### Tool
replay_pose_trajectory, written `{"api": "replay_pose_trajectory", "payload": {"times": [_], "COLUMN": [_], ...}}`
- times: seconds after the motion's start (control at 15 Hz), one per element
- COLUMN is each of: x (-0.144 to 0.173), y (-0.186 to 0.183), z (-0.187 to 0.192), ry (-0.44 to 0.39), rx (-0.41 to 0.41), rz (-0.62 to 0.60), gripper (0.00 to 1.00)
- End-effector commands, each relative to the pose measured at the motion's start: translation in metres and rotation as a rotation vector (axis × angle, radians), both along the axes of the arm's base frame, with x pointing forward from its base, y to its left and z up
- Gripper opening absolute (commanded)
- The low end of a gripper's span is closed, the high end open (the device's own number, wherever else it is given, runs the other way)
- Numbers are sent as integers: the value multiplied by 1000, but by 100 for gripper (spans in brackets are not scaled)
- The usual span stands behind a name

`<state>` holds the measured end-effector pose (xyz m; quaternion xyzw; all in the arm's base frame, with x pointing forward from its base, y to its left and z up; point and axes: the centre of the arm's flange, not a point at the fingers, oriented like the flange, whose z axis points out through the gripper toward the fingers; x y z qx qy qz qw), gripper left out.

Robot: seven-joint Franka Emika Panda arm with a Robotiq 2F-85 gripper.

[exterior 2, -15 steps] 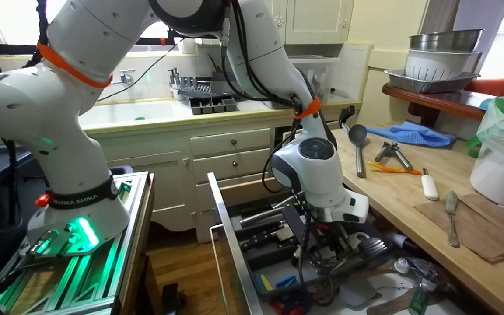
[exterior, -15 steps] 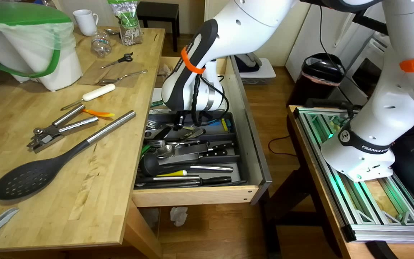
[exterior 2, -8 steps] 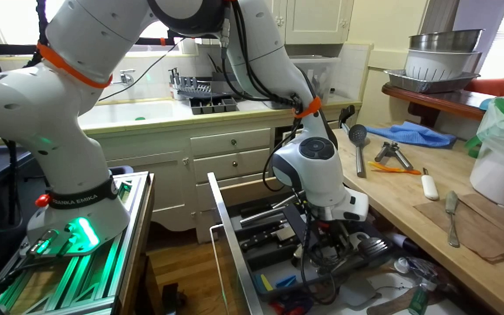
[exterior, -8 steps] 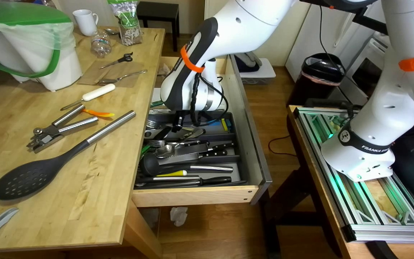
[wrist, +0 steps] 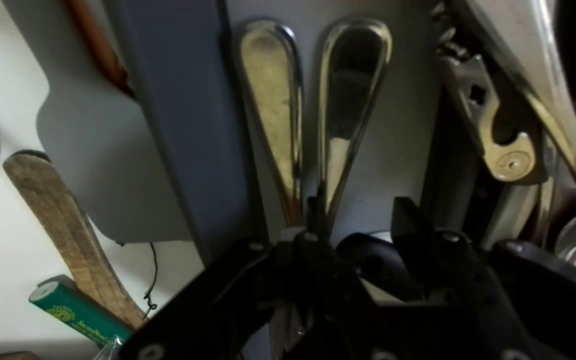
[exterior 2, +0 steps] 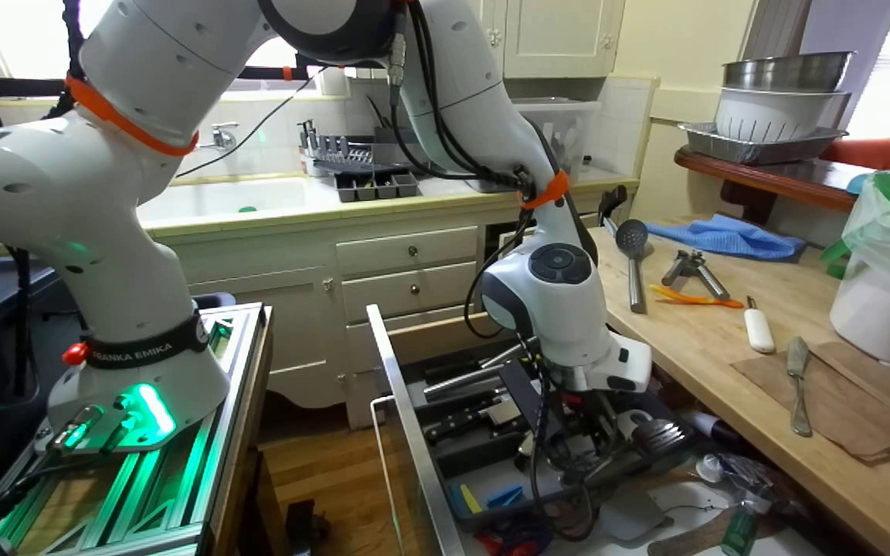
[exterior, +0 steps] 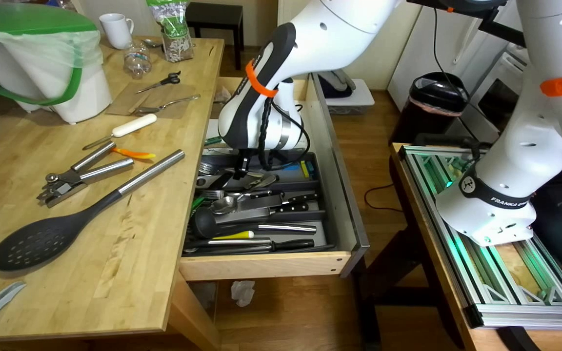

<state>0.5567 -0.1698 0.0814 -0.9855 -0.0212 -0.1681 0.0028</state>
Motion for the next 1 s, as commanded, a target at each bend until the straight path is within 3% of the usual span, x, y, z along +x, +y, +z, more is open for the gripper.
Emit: {"api": "replay_pose_trajectory", "payload": {"times": [0.0, 0.93], "x": [-2, -9], "y": [0, -4], "z": [-7, -10], "ry": [15, 41], "rx": [11, -3], "rz": [-5, -37], "gripper": [39, 40]}}
